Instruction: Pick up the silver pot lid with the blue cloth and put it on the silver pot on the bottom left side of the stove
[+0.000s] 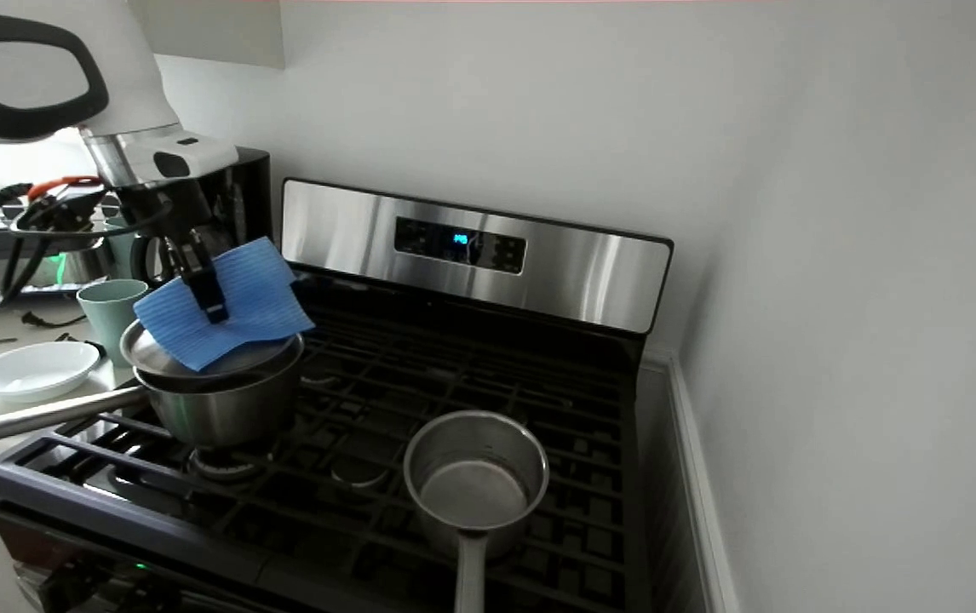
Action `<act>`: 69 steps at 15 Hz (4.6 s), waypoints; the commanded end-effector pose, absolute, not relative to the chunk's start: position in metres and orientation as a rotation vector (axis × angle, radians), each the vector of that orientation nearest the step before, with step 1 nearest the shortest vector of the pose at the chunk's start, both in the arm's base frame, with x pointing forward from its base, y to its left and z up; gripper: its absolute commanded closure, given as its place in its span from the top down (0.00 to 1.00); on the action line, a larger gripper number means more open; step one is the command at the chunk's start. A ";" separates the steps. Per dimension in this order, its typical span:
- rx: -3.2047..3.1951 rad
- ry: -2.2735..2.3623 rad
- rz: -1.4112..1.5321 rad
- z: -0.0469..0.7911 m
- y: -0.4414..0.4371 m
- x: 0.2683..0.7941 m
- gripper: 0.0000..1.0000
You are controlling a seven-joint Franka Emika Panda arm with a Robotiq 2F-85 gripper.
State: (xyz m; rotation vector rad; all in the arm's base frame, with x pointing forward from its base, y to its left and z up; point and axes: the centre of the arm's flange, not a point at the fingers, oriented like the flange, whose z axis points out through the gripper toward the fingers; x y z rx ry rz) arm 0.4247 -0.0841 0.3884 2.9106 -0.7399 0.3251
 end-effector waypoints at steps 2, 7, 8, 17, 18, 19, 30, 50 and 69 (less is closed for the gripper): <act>2.853 -0.766 0.421 0.381 -0.074 0.421 0.03; 2.814 -0.760 0.438 0.376 -0.078 0.421 0.03; 2.810 -0.757 0.439 0.375 -0.078 0.421 0.03; 2.831 -0.759 0.398 0.359 -0.073 0.420 0.03; 2.831 -0.765 0.405 0.357 -0.073 0.420 0.03; 2.833 -0.768 0.405 0.356 -0.073 0.419 0.03; 2.818 -0.757 0.444 0.355 -0.073 0.419 0.03; 2.826 -0.732 0.441 0.383 -0.079 0.426 1.00; 2.917 -0.661 0.205 0.530 -0.095 0.413 1.00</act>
